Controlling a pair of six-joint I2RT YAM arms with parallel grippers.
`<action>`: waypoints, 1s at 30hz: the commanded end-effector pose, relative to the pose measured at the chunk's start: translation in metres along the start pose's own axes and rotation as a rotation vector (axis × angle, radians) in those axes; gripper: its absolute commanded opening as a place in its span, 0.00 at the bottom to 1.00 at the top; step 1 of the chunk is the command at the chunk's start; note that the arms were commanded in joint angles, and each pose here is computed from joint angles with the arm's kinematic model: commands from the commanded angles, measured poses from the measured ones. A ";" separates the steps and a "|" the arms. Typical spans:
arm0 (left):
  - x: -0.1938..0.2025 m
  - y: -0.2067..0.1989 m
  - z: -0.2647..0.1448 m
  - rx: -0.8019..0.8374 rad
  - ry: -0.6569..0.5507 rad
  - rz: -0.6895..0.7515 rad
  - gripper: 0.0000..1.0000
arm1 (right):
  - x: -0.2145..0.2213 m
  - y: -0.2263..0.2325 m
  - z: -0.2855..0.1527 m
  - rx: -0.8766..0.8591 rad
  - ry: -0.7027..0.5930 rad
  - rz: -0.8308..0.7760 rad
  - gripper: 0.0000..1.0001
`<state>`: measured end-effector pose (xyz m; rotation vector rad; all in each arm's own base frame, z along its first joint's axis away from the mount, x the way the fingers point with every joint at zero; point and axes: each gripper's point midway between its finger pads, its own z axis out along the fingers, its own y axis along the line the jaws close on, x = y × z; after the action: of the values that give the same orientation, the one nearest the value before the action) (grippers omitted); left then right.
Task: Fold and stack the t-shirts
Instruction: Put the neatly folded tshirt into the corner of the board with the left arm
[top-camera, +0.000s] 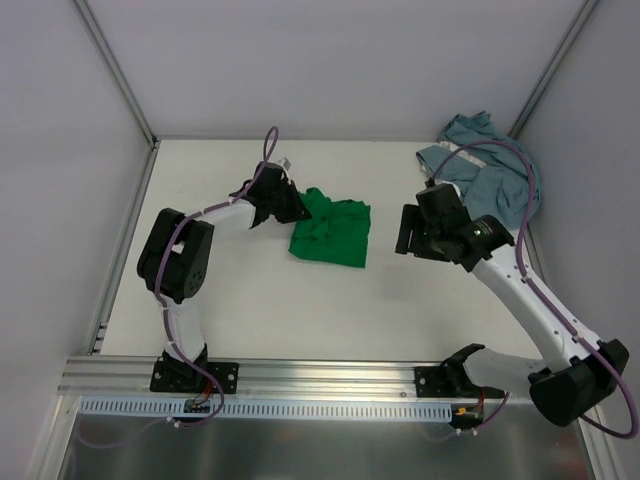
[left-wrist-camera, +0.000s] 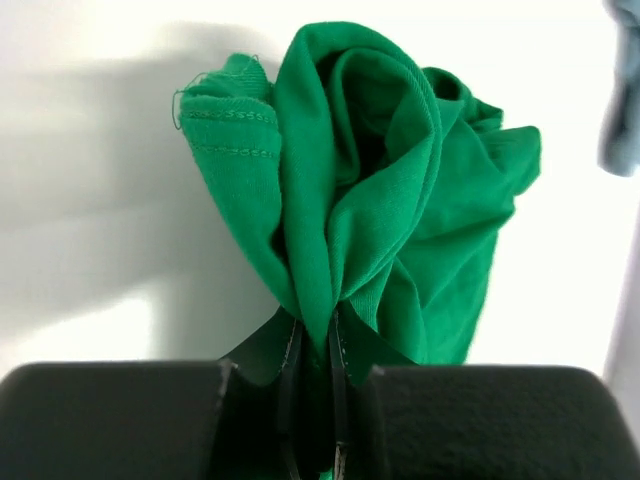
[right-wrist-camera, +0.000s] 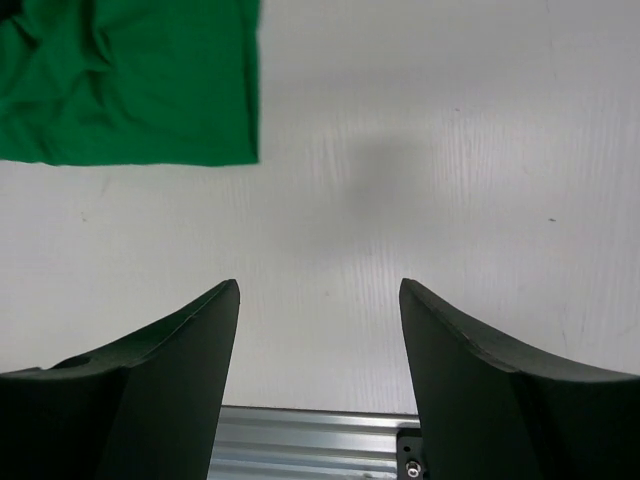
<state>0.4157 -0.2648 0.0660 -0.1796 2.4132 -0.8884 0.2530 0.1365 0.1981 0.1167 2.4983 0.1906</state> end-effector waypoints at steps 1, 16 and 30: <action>-0.024 0.022 -0.025 -0.157 -0.017 0.148 0.00 | 0.021 -0.025 -0.005 0.029 0.016 -0.002 0.69; -0.117 0.132 -0.048 -0.641 0.021 0.290 0.00 | 0.079 -0.040 -0.015 -0.122 0.026 0.051 0.71; -0.231 0.224 -0.077 -0.898 -0.088 0.387 0.00 | 0.114 -0.044 0.005 -0.149 0.142 0.008 0.72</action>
<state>0.5720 -0.0060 0.0628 -0.1211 2.4938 0.2621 0.1588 0.1032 0.1219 0.0950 2.6148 0.3675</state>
